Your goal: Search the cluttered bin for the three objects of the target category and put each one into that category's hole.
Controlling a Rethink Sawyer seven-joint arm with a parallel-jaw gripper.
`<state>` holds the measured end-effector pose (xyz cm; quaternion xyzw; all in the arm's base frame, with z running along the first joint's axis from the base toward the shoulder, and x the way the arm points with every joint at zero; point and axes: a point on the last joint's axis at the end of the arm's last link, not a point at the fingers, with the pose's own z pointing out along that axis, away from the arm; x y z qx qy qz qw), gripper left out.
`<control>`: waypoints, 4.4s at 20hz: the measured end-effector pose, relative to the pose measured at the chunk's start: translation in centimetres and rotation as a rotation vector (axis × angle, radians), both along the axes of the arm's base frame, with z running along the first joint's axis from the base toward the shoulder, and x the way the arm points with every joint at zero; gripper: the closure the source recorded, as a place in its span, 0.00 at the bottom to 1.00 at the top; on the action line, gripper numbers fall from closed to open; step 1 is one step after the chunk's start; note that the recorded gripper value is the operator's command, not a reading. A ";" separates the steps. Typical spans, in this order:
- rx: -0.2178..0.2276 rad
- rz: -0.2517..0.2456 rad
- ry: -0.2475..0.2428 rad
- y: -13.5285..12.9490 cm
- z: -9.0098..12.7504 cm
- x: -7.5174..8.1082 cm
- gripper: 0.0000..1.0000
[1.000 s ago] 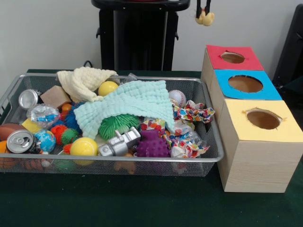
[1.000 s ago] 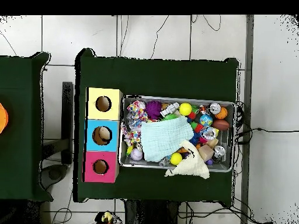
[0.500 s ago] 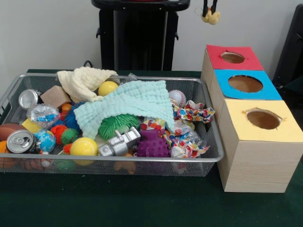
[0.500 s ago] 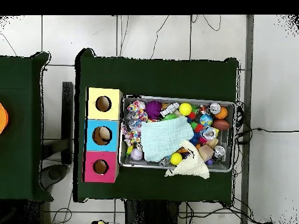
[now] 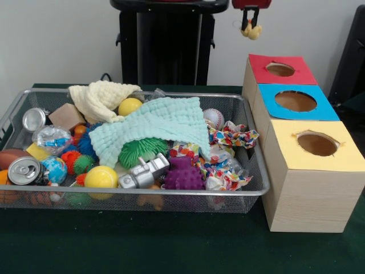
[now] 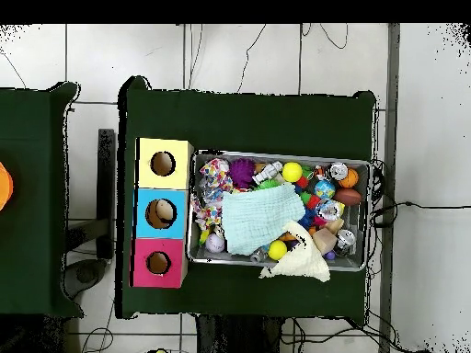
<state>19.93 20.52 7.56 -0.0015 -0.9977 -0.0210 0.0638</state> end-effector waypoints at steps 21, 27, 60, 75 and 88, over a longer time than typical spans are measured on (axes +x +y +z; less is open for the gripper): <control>-0.073 -0.122 -0.036 3.3 -2.7 0.8 1.00; -0.103 -0.187 -0.053 4.4 -3.3 1.3 1.00; -0.137 -0.340 0.025 7.7 0.2 10.6 1.00; -0.097 -0.317 0.104 3.3 8.6 15.2 1.00; -0.102 -0.382 0.027 -0.8 6.0 23.1 1.00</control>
